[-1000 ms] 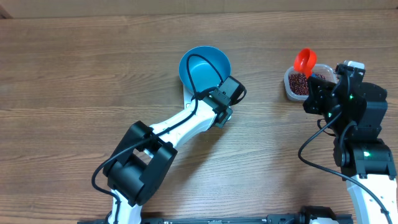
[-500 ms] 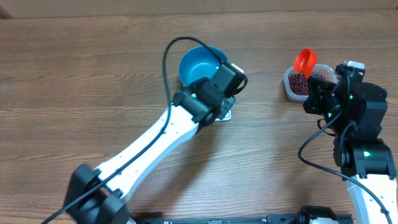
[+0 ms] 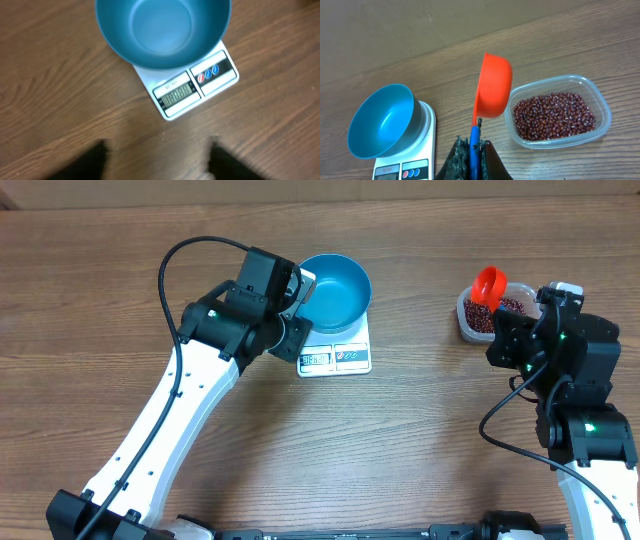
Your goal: Scoop item into bowl and weigh 150g on scale
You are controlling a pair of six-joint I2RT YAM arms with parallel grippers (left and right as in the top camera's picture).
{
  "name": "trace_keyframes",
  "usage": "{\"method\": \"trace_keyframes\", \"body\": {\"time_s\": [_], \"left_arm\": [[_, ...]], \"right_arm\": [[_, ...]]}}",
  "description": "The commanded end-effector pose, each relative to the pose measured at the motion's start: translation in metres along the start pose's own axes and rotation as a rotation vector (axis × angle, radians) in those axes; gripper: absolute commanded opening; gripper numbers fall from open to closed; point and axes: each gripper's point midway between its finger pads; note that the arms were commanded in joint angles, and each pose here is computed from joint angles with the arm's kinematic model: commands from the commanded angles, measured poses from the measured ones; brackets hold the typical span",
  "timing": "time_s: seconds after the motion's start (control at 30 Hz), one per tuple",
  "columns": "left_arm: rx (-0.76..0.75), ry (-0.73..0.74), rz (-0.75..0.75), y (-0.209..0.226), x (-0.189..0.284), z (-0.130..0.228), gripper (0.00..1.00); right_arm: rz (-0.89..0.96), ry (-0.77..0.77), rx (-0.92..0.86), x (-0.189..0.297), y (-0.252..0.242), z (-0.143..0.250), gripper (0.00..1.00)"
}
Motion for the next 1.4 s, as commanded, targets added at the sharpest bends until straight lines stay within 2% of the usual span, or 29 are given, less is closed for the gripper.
{"method": "trace_keyframes", "body": {"time_s": [0.0, 0.17, 0.33, 0.53, 0.67, 0.73, 1.17, 1.37], "left_arm": [[-0.061, -0.003, 0.049, -0.008, 0.01, 0.001, 1.0], [-0.076, -0.007, 0.068, -0.013, 0.015, 0.002, 1.0], [-0.097, -0.098, 0.107, -0.019, 0.029, -0.014, 1.0], [-0.079, -0.142, 0.082, -0.006, 0.037, -0.022, 1.0], [-0.103, -0.193, 0.22, -0.017, 0.046, -0.031, 1.0], [-0.097, -0.214, 0.233, -0.015, 0.049, -0.035, 1.0], [-0.097, -0.207, 0.222, -0.014, 0.048, -0.034, 1.0], [-0.097, -0.207, 0.222, -0.014, 0.048, -0.034, 1.0]], "right_arm": [[0.007, -0.044, 0.015, 0.007, 0.0, -0.017, 0.04], [0.005, -0.03, 0.013, 0.007, 0.0, -0.014, 0.03], [-0.004, -0.011, 0.013, 0.008, 0.002, -0.01, 0.03], [-0.003, 0.0, 0.027, 0.011, 0.002, -0.01, 0.04], [-0.004, -0.013, 0.033, 0.015, 0.004, -0.018, 0.04], [-0.004, -0.019, 0.034, 0.016, 0.004, -0.02, 0.04], [0.004, 0.026, 0.053, 0.017, 0.004, -0.022, 0.03], [0.021, 0.126, 0.127, 0.013, 0.001, -0.023, 0.04]]}}
Point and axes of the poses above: each gripper's point midway between its finger pads, its own x axis back along the fingers, its own y axis along the line the jaws close on, z = x × y, and after that the axes turned 7 degrees about x, right-handed
